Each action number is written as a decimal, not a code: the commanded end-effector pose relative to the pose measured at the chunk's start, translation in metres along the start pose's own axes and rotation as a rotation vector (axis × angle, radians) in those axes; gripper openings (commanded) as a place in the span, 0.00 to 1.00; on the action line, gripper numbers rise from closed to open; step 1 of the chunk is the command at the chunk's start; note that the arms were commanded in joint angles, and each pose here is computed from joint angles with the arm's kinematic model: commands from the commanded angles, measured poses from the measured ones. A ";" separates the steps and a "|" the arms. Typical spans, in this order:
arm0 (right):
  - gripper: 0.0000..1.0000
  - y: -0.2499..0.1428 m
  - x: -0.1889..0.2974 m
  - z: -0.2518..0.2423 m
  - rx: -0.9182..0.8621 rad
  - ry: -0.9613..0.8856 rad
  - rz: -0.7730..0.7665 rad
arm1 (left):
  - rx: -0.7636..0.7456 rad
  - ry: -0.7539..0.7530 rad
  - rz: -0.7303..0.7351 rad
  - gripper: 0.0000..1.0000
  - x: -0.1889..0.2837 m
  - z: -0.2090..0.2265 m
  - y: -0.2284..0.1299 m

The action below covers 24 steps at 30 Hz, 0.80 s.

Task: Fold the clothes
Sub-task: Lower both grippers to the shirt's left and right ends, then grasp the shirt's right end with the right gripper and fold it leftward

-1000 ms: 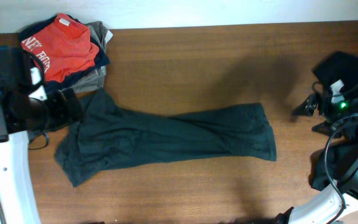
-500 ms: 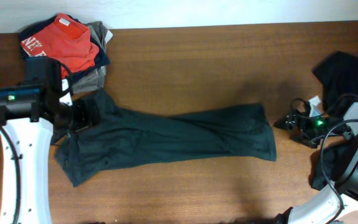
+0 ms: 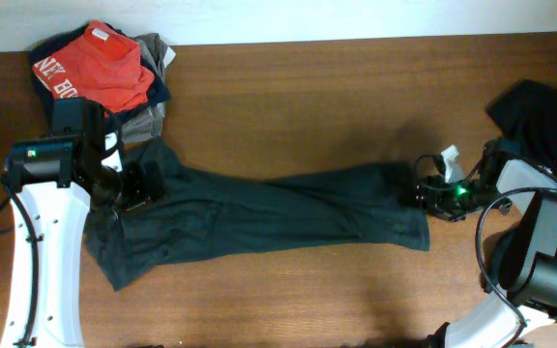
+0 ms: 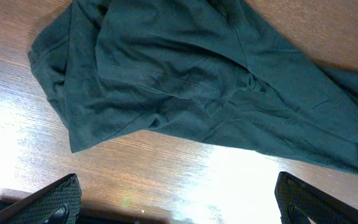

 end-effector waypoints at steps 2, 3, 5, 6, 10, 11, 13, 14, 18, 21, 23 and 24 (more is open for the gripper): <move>0.60 -0.012 -0.013 -0.011 -0.025 -0.054 0.067 | -0.019 -0.012 -0.003 0.99 -0.001 -0.002 0.000; 0.54 -0.013 -0.013 -0.011 -0.027 -0.054 0.069 | -0.019 -0.012 -0.003 0.99 -0.001 -0.002 0.000; 0.44 -0.014 -0.014 -0.011 -0.025 -0.054 0.070 | -0.019 -0.012 -0.003 0.99 -0.001 -0.002 -0.001; 0.26 -0.014 -0.015 -0.011 -0.023 -0.054 0.072 | -0.019 -0.012 -0.003 0.99 -0.001 -0.002 -0.001; 0.04 -0.011 -0.016 -0.013 -0.046 -0.066 0.051 | -0.019 -0.012 -0.003 0.99 -0.001 -0.002 0.000; 0.04 -0.008 -0.015 -0.014 -0.067 -0.078 0.036 | -0.019 -0.012 -0.003 0.99 -0.001 -0.002 -0.001; 0.04 -0.002 -0.013 -0.015 -0.109 -0.104 0.011 | -0.019 -0.012 -0.001 0.99 -0.001 -0.002 -0.001; 0.04 0.002 -0.010 -0.015 -0.114 -0.110 0.001 | -0.019 -0.012 -0.001 0.99 -0.001 -0.002 -0.001; 0.04 0.023 0.012 -0.010 -0.150 -0.228 -0.029 | -0.019 -0.011 -0.002 0.99 -0.001 -0.002 -0.001; 0.04 0.033 0.033 -0.007 -0.184 -0.345 -0.037 | -0.019 -0.011 -0.002 0.99 -0.001 -0.002 -0.001; 0.04 0.038 0.047 -0.003 -0.199 -0.405 -0.046 | -0.019 -0.012 -0.005 0.99 -0.001 -0.002 0.000; 0.04 0.040 0.052 -0.001 -0.206 -0.426 -0.052 | -0.019 -0.013 -0.006 0.99 -0.001 -0.002 0.000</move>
Point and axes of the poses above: each gripper's point midway between its finger pads, its own x axis back along the fingers, its own z axis along the line the jaws close on, y = z × x, the point moved 8 cm from there along x, back along the fingers, and after that the axes turned 6 degrees about -x, right-handed, at the moved point
